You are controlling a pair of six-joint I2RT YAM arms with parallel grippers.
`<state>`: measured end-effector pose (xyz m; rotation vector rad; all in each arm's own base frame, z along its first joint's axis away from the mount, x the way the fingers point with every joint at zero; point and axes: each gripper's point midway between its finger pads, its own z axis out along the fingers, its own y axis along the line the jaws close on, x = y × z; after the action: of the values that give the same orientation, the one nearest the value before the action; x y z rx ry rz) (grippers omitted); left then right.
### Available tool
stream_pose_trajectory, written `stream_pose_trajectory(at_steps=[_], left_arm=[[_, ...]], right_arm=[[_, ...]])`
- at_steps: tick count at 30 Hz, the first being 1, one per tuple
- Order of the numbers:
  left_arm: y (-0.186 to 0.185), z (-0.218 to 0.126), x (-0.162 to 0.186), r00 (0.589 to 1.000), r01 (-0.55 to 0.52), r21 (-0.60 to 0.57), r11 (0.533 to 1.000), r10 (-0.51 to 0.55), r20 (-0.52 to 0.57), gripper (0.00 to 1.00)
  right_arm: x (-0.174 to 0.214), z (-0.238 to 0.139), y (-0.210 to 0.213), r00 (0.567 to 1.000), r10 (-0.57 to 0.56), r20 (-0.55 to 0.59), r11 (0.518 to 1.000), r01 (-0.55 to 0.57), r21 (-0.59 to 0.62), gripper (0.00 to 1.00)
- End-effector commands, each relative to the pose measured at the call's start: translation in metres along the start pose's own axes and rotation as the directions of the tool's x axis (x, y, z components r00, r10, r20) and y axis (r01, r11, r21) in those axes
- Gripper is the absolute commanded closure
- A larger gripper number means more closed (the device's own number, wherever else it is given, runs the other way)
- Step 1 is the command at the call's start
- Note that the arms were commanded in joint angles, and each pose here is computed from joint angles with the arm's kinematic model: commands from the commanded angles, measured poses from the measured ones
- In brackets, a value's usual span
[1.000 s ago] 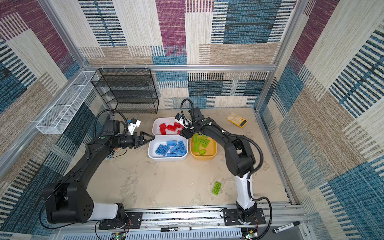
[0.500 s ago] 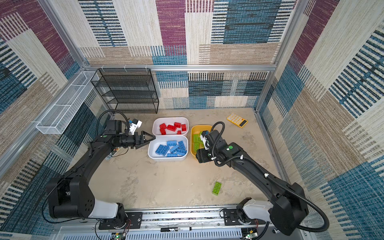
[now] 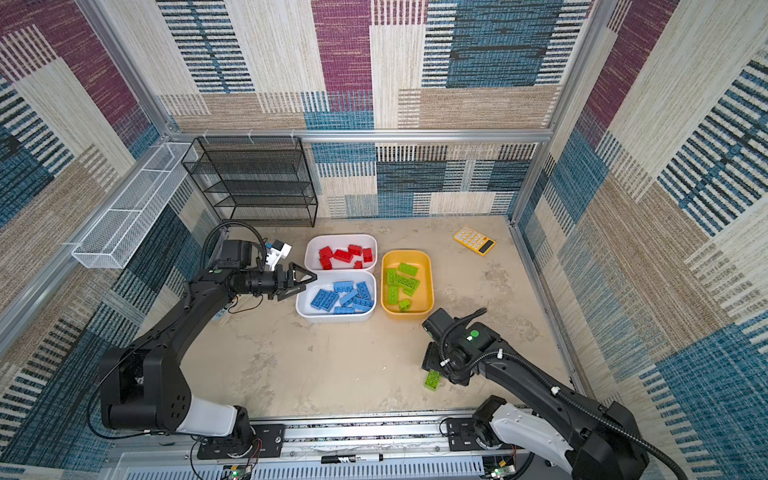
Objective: Sort the legos into containers by color
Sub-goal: 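Move the right gripper to the lime-green brick and grasp it, then carry the lime-green brick into the yellow tray and release it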
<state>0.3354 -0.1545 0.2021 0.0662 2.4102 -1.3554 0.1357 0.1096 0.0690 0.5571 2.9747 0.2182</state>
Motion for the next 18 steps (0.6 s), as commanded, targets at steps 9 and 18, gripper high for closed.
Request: stream_pose_trajectory(at_steps=[9, 18], left_arm=[[-0.007, -0.006, 0.026, 1.000, 0.015, 0.027, 1.000, -0.015, -0.010, 0.05], [-0.006, -0.007, 0.034, 0.999, 0.004, 0.020, 1.000, -0.003, -0.034, 0.05]], right_arm=[[0.001, 0.037, 0.015, 0.999, 0.039, -0.016, 0.997, -0.040, -0.059, 0.41], [0.014, 0.046, 0.006, 0.999, 0.012, -0.041, 1.000, -0.011, 0.029, 0.64]])
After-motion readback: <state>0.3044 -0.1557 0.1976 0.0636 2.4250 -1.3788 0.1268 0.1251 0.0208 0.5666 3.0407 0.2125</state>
